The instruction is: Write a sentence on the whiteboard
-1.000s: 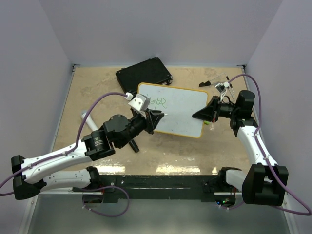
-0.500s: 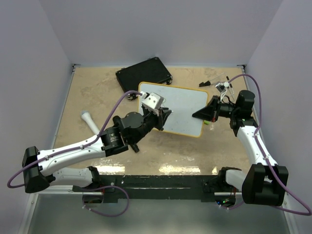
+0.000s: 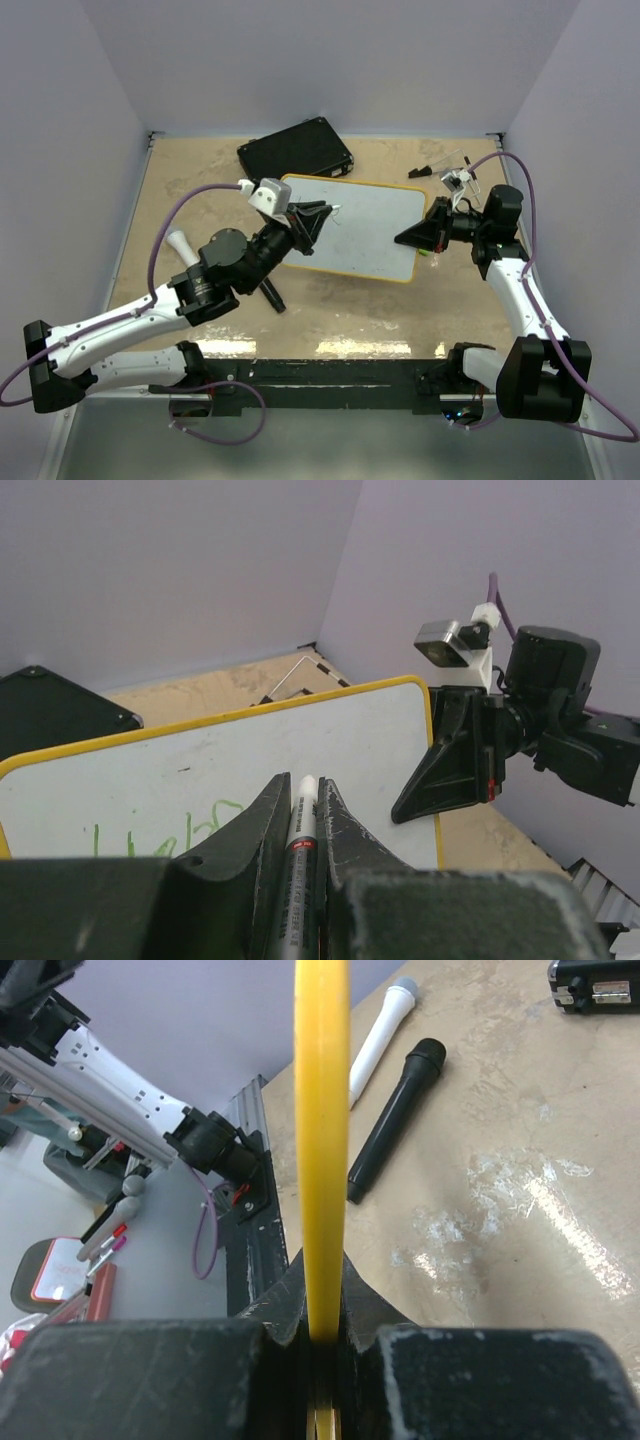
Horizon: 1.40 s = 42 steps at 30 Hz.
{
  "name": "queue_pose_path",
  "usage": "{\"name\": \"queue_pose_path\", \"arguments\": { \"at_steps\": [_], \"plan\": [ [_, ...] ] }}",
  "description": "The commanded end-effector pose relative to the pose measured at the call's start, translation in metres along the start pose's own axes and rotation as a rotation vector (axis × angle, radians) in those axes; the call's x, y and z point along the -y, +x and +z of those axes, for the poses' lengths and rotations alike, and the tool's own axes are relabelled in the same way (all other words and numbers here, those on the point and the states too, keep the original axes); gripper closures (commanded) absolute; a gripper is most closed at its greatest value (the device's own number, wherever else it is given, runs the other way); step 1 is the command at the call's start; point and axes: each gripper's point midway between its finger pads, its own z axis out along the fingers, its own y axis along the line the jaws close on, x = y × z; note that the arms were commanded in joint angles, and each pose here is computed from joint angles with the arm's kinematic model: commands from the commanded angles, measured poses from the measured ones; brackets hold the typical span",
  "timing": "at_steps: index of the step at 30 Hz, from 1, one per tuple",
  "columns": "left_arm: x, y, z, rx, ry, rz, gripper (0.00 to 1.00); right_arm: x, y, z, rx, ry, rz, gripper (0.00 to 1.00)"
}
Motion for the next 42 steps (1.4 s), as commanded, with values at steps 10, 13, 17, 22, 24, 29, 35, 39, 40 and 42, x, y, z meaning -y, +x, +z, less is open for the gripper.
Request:
{"name": "queue_pose_path", "arguments": {
  "at_steps": [10,13,17,22,24,29,35,39,40,42],
  "plan": [
    [0.011,0.008,0.004,0.037,0.029,-0.023,1.00,-0.013,-0.012,-0.002,-0.005,-0.051,-0.123,1.00],
    [0.022,0.014,0.008,0.019,0.040,-0.003,1.00,-0.014,-0.013,-0.002,-0.004,-0.050,-0.126,1.00],
    [0.025,0.020,0.004,0.004,0.037,0.009,1.00,-0.015,-0.012,-0.002,-0.003,-0.047,-0.132,1.00],
    [0.016,0.020,-0.004,0.009,0.018,0.002,1.00,-0.014,-0.013,-0.002,-0.002,-0.046,-0.131,1.00],
    [0.015,0.020,-0.005,0.008,0.015,0.000,1.00,-0.013,-0.013,-0.002,-0.002,-0.045,-0.128,1.00],
    [0.014,0.023,-0.006,0.002,0.011,-0.001,1.00,-0.013,-0.013,-0.002,-0.002,-0.044,-0.128,1.00],
    [0.013,0.020,-0.007,0.017,0.010,-0.009,1.00,-0.013,-0.015,-0.002,-0.002,-0.042,-0.122,1.00],
    [0.010,0.019,-0.007,0.011,-0.009,-0.004,1.00,-0.014,-0.012,-0.002,-0.003,-0.045,-0.122,1.00],
    [0.010,0.018,-0.008,0.013,-0.012,-0.007,1.00,-0.014,-0.012,-0.002,-0.003,-0.047,-0.122,1.00],
    [0.009,0.018,-0.008,0.014,-0.018,-0.008,1.00,-0.015,-0.012,-0.002,-0.004,-0.048,-0.117,1.00]
  ]
}}
